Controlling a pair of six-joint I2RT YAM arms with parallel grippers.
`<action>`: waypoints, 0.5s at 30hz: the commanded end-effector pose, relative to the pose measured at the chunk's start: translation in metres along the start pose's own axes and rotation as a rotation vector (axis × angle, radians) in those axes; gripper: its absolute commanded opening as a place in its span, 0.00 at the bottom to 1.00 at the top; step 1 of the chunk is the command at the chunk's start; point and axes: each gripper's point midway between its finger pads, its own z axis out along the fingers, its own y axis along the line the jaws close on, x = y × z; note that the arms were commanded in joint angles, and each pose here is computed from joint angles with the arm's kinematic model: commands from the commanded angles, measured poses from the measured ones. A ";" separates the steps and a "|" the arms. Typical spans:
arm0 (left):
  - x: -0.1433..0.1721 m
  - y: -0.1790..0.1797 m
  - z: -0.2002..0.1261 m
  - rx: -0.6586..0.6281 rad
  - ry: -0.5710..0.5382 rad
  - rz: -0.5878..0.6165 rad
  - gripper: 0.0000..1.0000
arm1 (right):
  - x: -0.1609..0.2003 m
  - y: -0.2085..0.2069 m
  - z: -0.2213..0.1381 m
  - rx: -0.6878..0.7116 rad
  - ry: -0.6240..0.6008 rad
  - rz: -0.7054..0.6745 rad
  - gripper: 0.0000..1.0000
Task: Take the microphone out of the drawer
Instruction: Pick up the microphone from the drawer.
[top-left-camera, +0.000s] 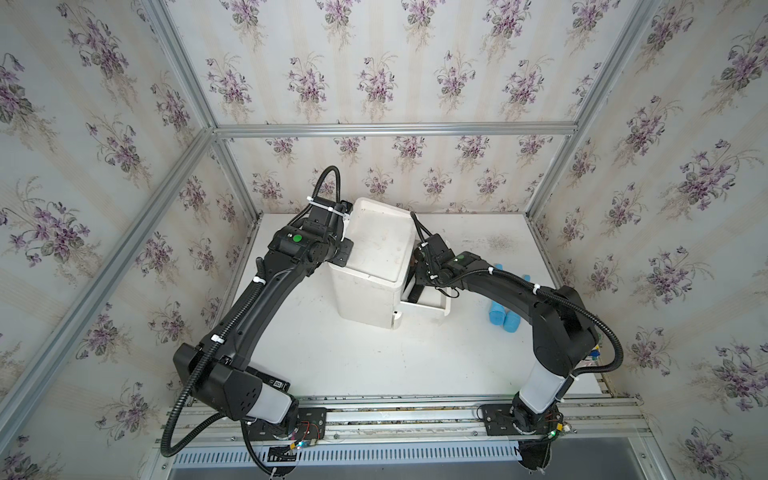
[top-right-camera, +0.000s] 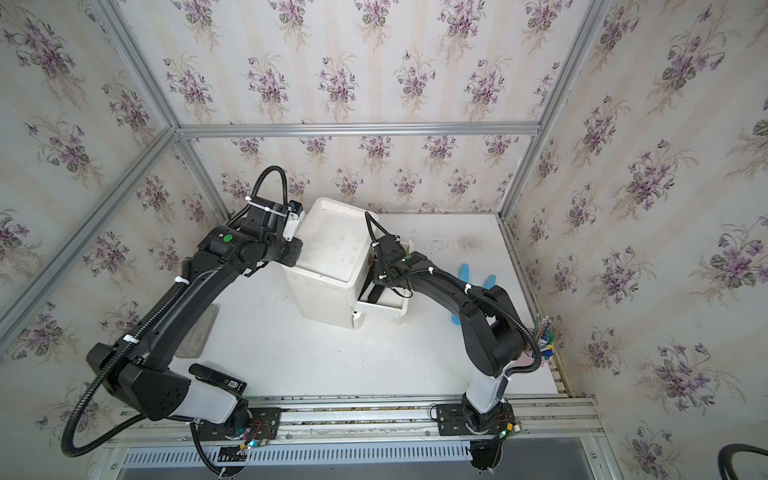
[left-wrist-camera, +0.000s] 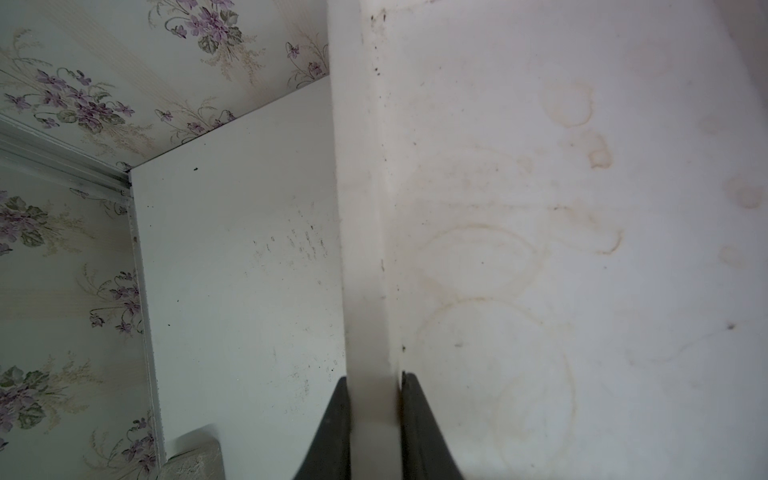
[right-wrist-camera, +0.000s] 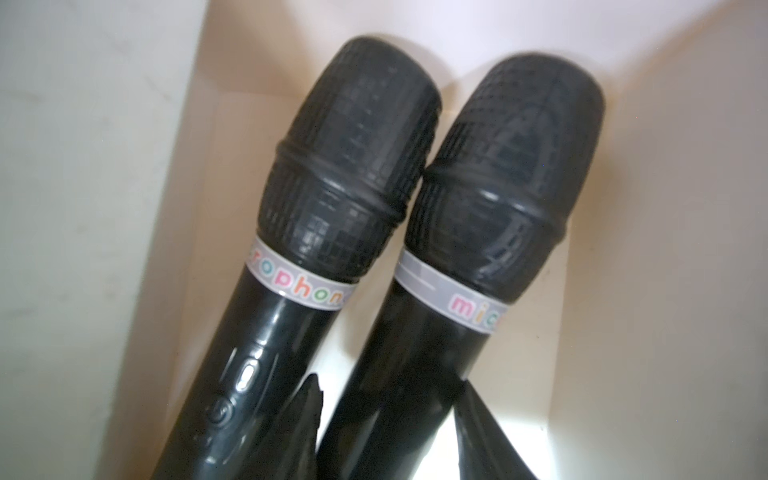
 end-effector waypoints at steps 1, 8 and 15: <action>0.002 -0.006 0.001 0.034 0.005 0.095 0.16 | 0.030 -0.014 0.012 0.055 0.118 -0.082 0.50; 0.003 -0.009 0.004 0.045 0.008 0.095 0.16 | 0.035 -0.013 0.021 0.056 0.155 -0.080 0.30; 0.003 -0.010 0.005 0.053 0.009 0.095 0.16 | 0.012 -0.007 0.000 0.043 0.076 -0.077 0.20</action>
